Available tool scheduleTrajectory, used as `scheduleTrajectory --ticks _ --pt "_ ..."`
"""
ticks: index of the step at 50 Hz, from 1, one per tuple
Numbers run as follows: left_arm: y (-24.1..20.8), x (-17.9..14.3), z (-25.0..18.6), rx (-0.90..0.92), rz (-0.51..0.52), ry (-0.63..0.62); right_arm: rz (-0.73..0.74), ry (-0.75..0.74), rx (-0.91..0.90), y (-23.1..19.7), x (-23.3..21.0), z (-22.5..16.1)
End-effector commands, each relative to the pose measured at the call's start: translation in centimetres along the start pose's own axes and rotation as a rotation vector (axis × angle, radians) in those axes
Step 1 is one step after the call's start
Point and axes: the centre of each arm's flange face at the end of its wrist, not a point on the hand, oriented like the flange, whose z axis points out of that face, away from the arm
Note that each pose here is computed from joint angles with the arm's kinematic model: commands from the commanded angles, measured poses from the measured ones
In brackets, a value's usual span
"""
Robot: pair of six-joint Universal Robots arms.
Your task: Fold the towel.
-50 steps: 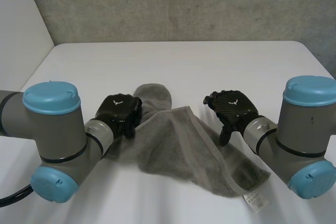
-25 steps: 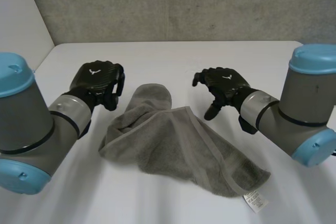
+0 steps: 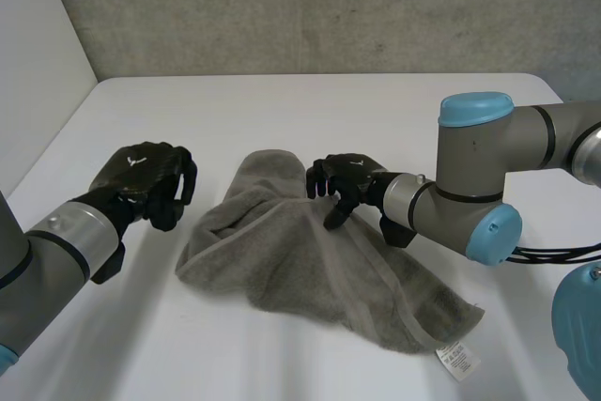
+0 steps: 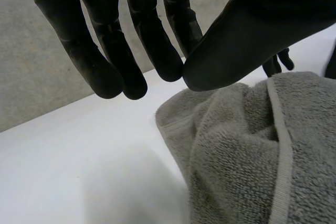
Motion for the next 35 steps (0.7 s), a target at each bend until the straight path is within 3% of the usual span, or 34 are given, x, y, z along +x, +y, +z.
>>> scheduleTrajectory --ticks 1,8,21,28,35 --pt "0.3 0.7 -0.1 -0.001 0.001 0.065 -0.01 -0.016 0.01 -0.6 -0.2 0.0" --pt "0.4 1.2 0.1 0.006 0.0 0.149 -0.022 0.0 0.001 -1.2 0.0 -1.3" --pt "0.7 0.2 1.3 0.01 -0.003 0.138 -0.189 0.124 0.028 -2.9 2.4 -6.2" --pt "0.7 0.0 1.3 0.01 -0.005 0.133 -0.195 0.113 0.037 -2.7 1.9 -5.9" --pt "0.9 -0.2 1.0 -0.008 -0.014 0.123 -0.163 0.076 0.06 -1.5 1.4 -2.1"
